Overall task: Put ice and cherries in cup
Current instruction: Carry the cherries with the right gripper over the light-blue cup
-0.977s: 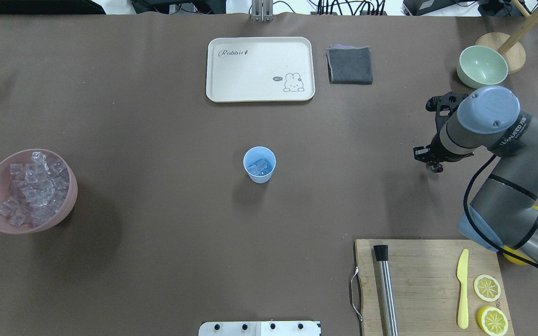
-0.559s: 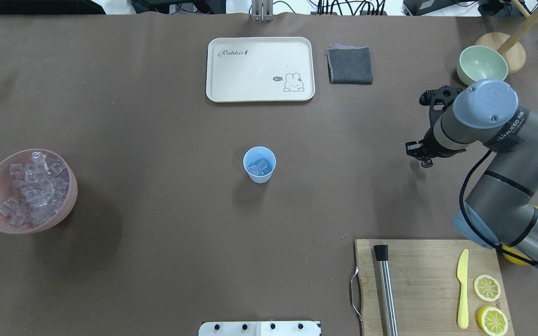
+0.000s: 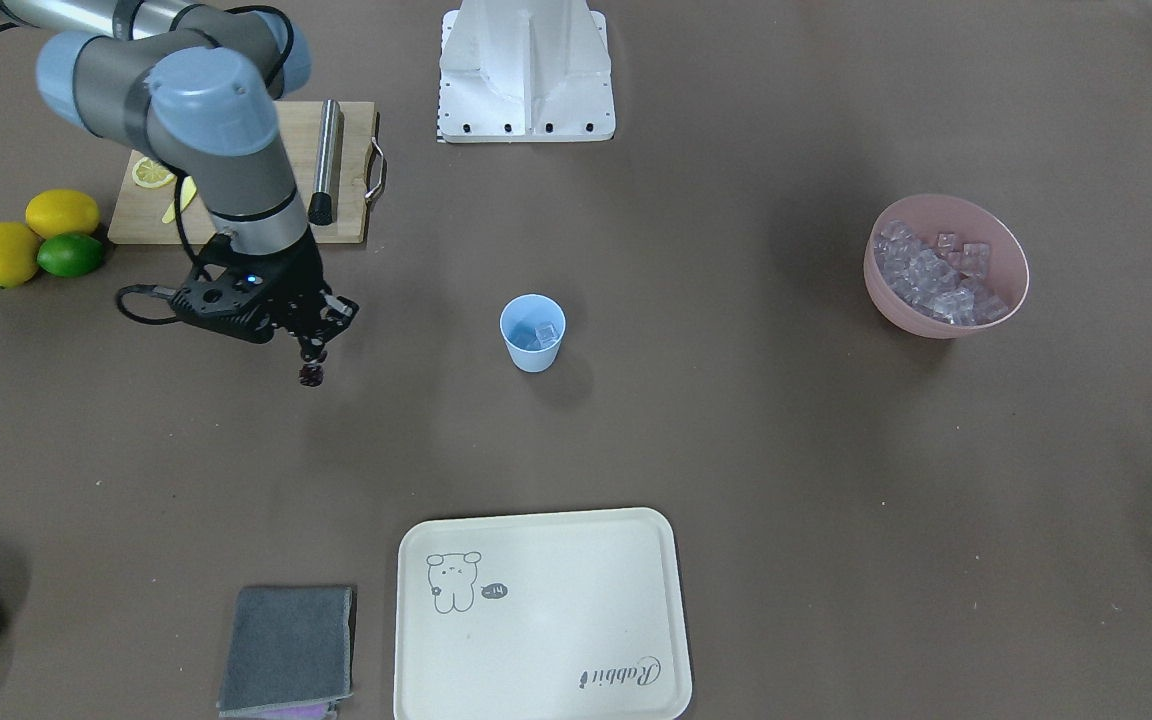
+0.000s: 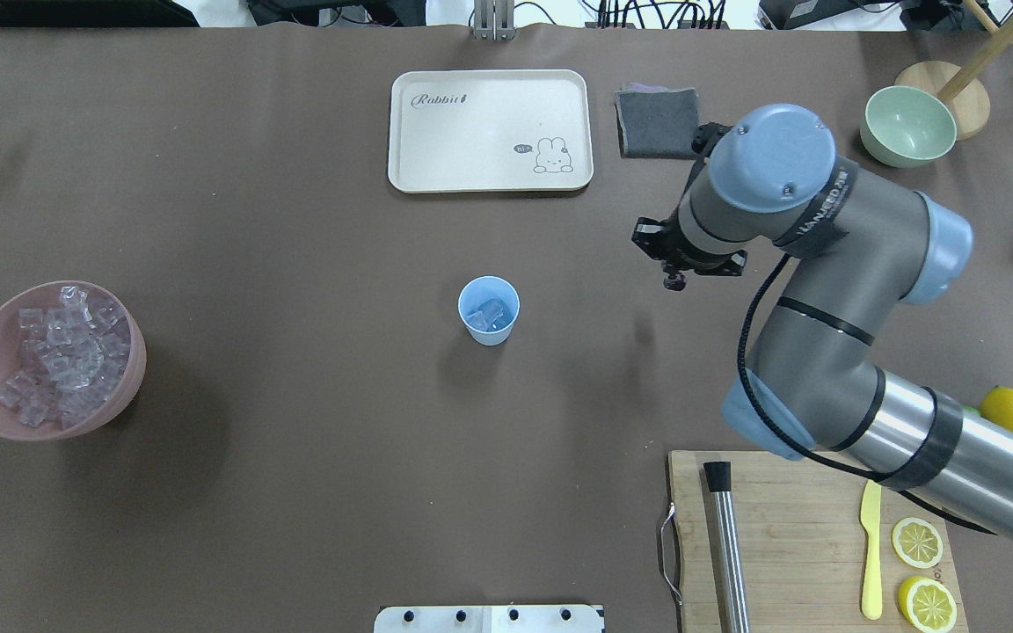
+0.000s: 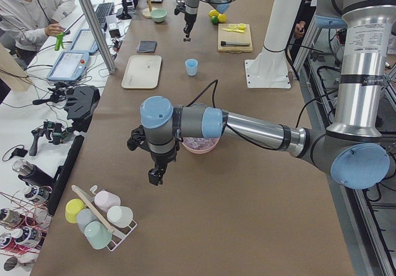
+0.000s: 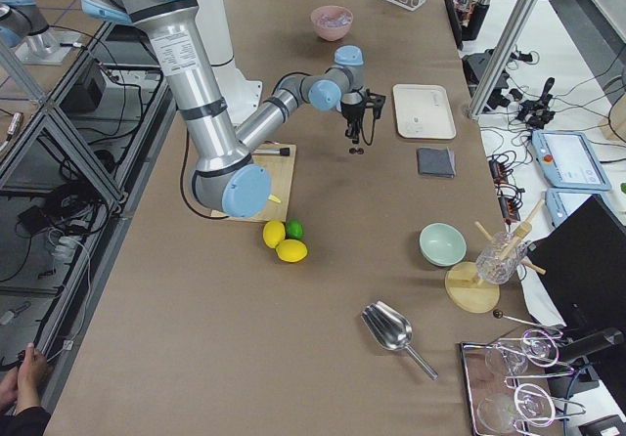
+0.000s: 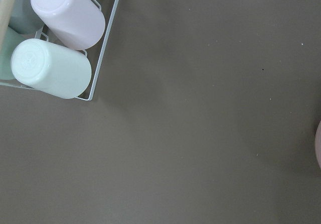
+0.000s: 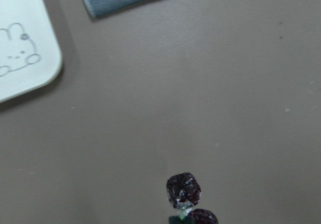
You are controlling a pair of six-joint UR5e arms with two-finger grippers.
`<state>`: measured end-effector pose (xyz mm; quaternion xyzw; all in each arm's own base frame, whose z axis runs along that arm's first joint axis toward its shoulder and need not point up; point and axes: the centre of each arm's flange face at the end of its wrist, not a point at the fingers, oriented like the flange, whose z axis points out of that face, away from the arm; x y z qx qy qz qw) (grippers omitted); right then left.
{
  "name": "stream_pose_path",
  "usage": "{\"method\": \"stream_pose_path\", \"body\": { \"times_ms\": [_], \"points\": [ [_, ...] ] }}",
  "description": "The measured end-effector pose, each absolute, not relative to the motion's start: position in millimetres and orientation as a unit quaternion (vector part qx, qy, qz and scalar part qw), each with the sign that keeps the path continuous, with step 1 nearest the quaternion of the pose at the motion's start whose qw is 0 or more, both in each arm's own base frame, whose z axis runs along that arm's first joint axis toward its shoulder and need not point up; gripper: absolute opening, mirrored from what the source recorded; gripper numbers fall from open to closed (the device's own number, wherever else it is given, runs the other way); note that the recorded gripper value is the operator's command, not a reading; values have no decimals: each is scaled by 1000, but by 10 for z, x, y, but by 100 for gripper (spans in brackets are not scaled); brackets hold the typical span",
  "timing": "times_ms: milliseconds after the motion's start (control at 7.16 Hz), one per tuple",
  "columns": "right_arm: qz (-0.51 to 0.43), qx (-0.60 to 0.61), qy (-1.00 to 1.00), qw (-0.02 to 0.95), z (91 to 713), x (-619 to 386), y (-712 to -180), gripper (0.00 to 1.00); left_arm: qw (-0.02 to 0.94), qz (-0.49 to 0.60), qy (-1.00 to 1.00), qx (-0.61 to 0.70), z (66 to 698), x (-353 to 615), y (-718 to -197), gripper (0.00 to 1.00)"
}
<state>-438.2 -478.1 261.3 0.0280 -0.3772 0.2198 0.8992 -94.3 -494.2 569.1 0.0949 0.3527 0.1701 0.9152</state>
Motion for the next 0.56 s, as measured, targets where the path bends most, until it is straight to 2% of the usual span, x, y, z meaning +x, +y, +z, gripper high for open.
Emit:
{"method": "stream_pose_path", "body": {
  "times_ms": [559],
  "points": [
    [285,31,-428,857,1376,-5182,-4701,0,915,172,353,96,5666,-930,-4944,99]
  ]
}}
